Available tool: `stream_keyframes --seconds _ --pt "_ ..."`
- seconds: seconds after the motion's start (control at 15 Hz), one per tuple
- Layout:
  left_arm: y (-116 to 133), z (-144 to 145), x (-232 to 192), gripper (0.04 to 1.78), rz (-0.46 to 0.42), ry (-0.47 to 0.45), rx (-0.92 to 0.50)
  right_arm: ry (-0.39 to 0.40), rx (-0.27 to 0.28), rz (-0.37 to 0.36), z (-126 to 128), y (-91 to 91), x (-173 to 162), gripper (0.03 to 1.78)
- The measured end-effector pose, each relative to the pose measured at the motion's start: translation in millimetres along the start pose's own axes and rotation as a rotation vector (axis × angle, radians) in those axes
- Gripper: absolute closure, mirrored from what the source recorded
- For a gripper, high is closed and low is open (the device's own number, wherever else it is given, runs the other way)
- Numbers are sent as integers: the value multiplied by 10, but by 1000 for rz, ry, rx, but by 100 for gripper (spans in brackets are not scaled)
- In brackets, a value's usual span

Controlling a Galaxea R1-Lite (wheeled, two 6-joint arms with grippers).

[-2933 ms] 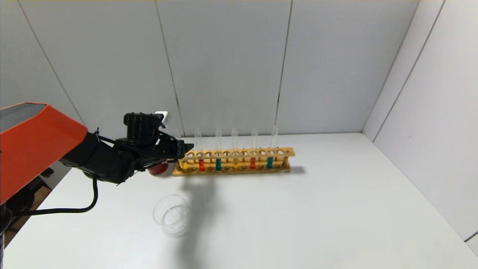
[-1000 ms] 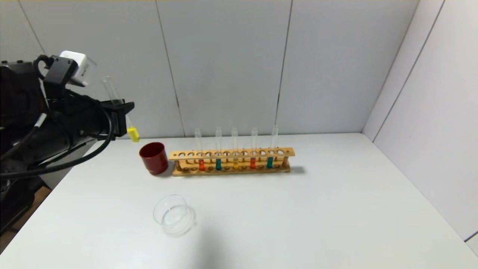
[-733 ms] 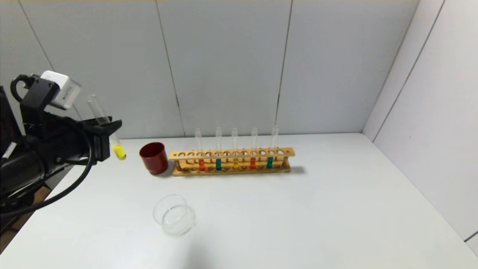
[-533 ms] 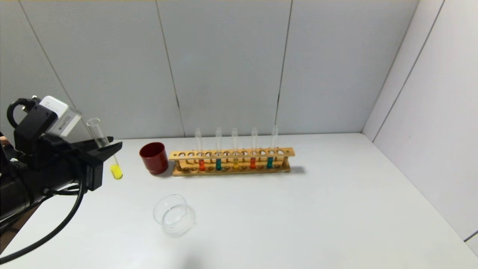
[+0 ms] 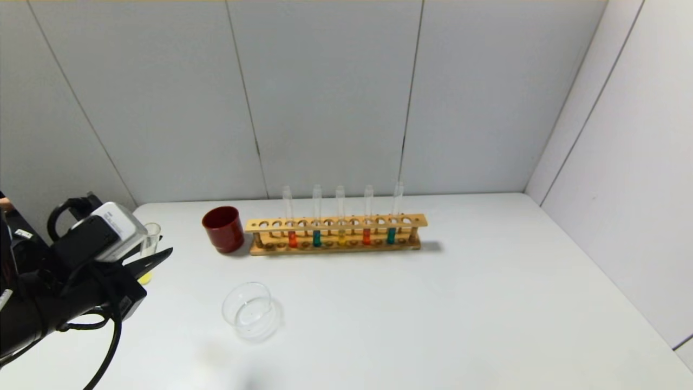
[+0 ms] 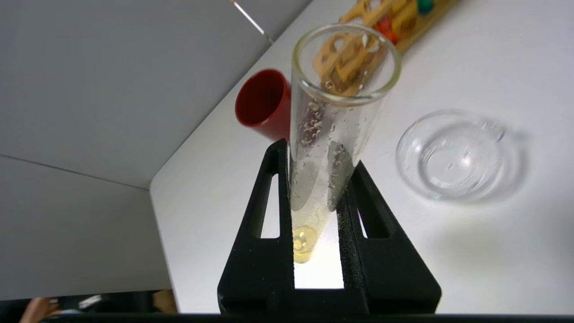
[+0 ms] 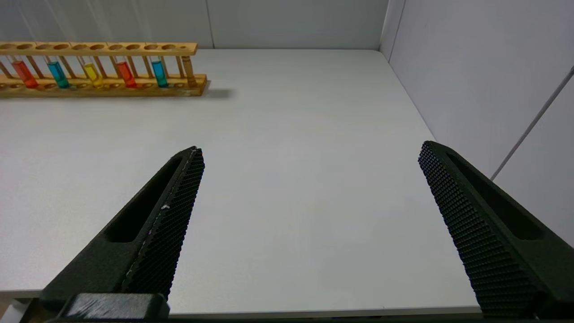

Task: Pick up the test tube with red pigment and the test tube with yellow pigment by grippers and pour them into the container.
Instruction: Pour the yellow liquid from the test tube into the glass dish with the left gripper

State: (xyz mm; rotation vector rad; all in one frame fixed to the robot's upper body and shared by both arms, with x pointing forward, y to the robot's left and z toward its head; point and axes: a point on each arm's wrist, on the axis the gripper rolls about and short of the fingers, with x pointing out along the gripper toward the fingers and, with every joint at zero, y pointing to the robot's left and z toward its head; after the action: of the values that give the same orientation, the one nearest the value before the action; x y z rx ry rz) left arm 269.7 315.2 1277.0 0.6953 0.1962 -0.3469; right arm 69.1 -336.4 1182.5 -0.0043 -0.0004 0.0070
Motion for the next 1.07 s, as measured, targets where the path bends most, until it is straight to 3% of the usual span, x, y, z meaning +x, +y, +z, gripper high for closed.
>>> stream_keyframes --seconds 0.2,0.4,0.67,1.07 --pt "-29 -107 109 149 -63 25 143 0 0 0 0 0 0 6" --pt "-86 -195 222 149 -146 16 195 0 0 0 0 0 0 6" --pt "-112 -274 370 149 -160 16 282 0 0 0 0 0 0 6" --pt "18 -392 550 149 -151 50 543 0 0 0 0 0 0 6"
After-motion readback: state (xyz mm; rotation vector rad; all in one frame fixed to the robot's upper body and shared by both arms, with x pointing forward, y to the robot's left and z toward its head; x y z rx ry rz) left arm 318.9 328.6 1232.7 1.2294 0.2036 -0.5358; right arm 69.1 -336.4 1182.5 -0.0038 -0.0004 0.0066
